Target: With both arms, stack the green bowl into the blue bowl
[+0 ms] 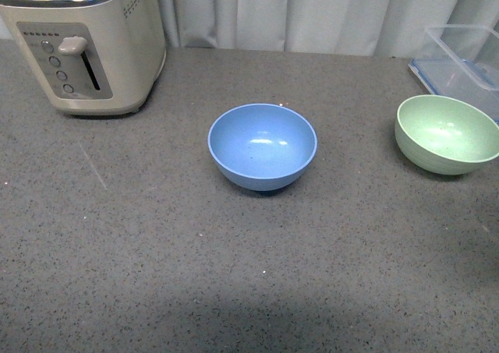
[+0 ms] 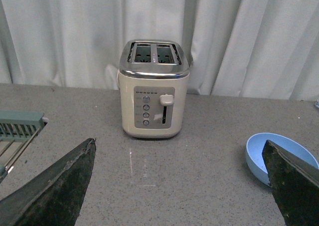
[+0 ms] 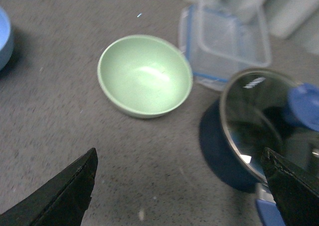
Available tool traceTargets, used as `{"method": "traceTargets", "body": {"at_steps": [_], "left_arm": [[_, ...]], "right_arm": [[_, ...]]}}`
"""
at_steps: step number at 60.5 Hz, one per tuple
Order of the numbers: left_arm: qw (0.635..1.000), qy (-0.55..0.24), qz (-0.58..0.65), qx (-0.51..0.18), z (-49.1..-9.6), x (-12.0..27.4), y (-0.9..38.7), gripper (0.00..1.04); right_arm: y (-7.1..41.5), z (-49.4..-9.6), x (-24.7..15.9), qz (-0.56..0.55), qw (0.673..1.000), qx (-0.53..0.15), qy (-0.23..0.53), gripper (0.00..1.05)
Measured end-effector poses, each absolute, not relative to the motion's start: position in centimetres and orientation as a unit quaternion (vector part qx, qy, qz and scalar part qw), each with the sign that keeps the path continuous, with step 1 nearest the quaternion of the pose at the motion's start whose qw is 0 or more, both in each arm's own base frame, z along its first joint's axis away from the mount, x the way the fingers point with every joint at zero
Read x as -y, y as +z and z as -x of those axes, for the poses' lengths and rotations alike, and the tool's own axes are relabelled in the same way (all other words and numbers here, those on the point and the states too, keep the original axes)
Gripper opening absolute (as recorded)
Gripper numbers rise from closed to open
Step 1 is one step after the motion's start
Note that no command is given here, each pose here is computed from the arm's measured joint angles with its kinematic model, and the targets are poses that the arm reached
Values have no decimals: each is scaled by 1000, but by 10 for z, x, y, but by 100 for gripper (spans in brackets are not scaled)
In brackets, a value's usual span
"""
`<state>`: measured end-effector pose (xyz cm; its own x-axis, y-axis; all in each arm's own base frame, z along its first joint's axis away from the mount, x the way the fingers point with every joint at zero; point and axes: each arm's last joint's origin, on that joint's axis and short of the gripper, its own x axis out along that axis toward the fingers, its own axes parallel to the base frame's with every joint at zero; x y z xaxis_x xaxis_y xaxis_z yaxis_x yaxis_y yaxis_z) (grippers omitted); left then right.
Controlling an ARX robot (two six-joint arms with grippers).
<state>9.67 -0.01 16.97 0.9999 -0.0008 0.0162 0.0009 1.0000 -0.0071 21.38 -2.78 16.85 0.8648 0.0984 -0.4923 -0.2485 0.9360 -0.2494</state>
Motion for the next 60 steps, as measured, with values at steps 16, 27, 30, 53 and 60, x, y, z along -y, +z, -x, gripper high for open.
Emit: {"method": "traceTargets", "body": {"at_steps": [16, 27, 30, 53, 60], "left_arm": [[1000, 0, 2, 8, -97, 0, 170, 98], [1000, 0, 2, 8, -97, 0, 170, 98], [1000, 0, 2, 8, -97, 0, 170, 98], [1000, -1, 2, 8, -97, 0, 170, 98], [1000, 0, 2, 8, -97, 0, 170, 98]], "right_arm": [[130, -281, 24, 231, 881, -325, 255, 96], [104, -314, 14, 248, 861, -338, 289, 96], [101, -319, 11, 249, 858, -340, 294, 96], [93, -359, -9, 248, 837, -359, 329, 96], [81, -368, -8, 248, 826, -386, 327, 96]]}}
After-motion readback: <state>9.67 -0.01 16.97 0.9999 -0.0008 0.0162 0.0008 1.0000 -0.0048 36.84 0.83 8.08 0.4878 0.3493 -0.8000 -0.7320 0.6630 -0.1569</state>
